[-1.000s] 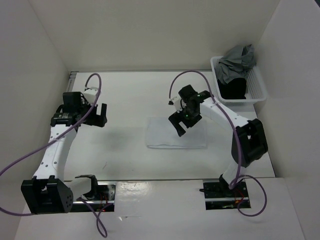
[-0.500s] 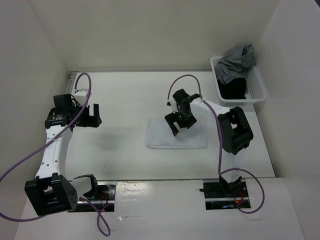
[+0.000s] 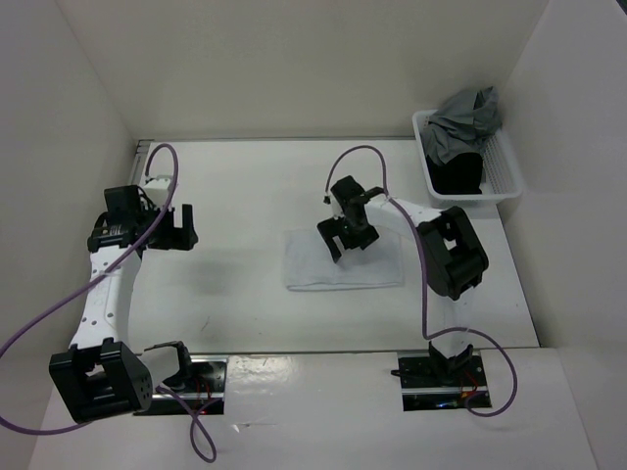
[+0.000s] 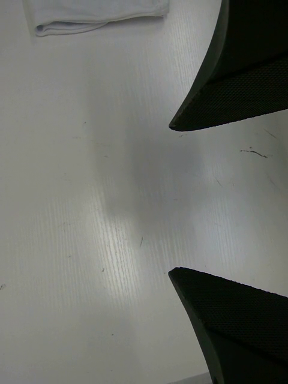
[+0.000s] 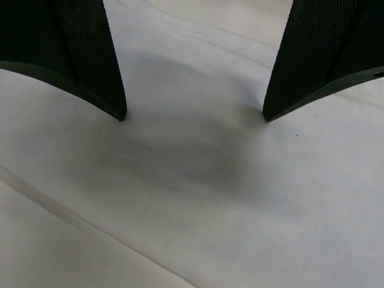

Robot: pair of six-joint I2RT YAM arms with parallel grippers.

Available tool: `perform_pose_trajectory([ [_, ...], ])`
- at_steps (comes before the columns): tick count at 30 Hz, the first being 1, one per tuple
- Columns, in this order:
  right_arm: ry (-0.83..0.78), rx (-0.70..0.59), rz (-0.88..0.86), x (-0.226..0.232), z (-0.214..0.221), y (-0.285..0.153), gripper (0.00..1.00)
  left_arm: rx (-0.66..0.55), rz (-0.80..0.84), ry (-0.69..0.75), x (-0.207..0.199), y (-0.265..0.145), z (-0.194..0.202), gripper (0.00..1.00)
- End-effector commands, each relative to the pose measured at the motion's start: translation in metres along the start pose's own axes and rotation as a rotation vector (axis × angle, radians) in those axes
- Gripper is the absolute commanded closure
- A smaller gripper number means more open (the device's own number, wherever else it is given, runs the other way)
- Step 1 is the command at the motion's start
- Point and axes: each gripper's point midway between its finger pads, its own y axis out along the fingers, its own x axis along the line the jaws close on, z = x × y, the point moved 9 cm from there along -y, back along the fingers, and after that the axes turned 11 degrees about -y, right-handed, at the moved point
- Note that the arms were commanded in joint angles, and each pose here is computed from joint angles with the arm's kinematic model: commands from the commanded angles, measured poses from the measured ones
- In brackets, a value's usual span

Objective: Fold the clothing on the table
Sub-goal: Fold the skirt

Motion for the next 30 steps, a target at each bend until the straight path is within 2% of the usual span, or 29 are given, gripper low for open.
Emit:
perform_pose_trajectory([
  [1,-0.026,-0.069,-0.018,0.021,-0.024,0.026,0.01,-0.029,-0.006,-0.014,0.003,0.0,-0.003,0.0],
  [15,0.054,-0.183,0.115,0.054,-0.089,0.038,0.01,-0.02,-0.006,-0.017,0.004,0.002,-0.003,0.0],
  [21,0.11,-0.177,0.164,0.056,-0.101,0.049,0.01,-0.02,0.005,-0.017,0.003,0.002,-0.003,0.0],
  [27,0.1,-0.218,0.171,0.056,-0.11,0.032,0.01,-0.011,0.025,-0.02,0.001,0.002,-0.001,0.0],
  [30,0.066,-0.287,0.166,0.059,-0.117,-0.006,0.01,-0.005,0.094,0.001,-0.005,0.001,-0.004,0.0],
])
